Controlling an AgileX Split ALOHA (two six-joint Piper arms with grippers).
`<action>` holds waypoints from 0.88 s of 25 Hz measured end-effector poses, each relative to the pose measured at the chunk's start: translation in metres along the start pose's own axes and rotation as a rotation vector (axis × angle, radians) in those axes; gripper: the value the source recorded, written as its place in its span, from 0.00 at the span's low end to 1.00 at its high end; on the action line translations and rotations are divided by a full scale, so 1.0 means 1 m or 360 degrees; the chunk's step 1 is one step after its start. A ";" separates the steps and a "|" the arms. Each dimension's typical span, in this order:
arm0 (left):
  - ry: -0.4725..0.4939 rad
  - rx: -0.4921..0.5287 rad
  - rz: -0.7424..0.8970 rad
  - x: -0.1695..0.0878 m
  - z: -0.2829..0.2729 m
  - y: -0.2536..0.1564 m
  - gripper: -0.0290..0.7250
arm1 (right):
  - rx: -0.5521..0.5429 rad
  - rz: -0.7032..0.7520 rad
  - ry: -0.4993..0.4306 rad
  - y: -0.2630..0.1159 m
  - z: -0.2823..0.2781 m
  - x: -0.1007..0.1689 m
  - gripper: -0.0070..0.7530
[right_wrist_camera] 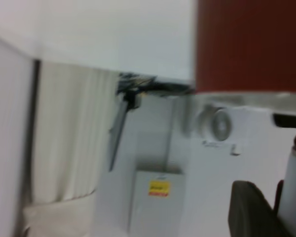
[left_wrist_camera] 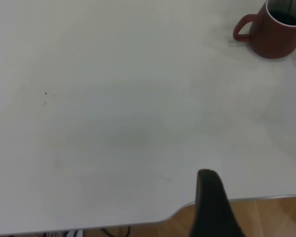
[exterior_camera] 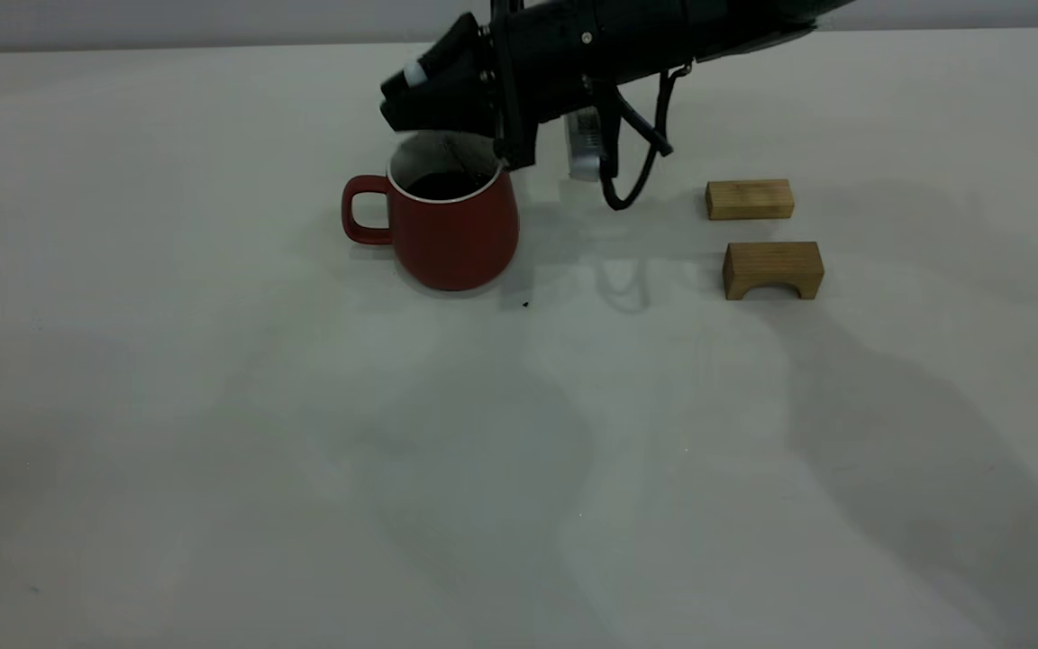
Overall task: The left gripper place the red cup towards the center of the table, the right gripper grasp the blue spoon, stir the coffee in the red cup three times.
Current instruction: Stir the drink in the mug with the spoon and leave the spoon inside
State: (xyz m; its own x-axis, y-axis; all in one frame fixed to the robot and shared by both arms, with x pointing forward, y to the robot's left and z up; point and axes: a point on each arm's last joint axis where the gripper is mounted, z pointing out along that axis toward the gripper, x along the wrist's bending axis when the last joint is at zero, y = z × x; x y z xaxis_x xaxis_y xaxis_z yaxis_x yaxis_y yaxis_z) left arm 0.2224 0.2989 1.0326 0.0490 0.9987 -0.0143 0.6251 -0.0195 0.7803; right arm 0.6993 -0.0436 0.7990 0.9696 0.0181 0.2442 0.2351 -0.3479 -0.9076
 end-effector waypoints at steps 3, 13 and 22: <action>0.0000 0.0000 0.0000 0.000 0.000 0.000 0.73 | 0.0055 0.0031 -0.0135 -0.004 -0.001 -0.007 0.16; 0.0000 0.0000 0.0000 0.000 0.000 0.000 0.73 | 0.0316 0.0138 0.0063 -0.019 0.000 0.004 0.16; 0.0000 0.0000 0.0000 0.000 0.000 0.000 0.73 | 0.0095 -0.0065 0.0213 -0.011 0.000 0.013 0.16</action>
State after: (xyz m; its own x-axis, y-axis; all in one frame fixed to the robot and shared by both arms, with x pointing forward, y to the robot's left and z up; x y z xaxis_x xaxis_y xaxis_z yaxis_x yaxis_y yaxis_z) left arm 0.2224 0.2989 1.0326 0.0490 0.9987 -0.0143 0.6251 -0.0195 0.7803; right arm 0.7091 -0.0394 0.8121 0.9422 -0.0951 0.3212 0.2819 -0.2932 -0.9136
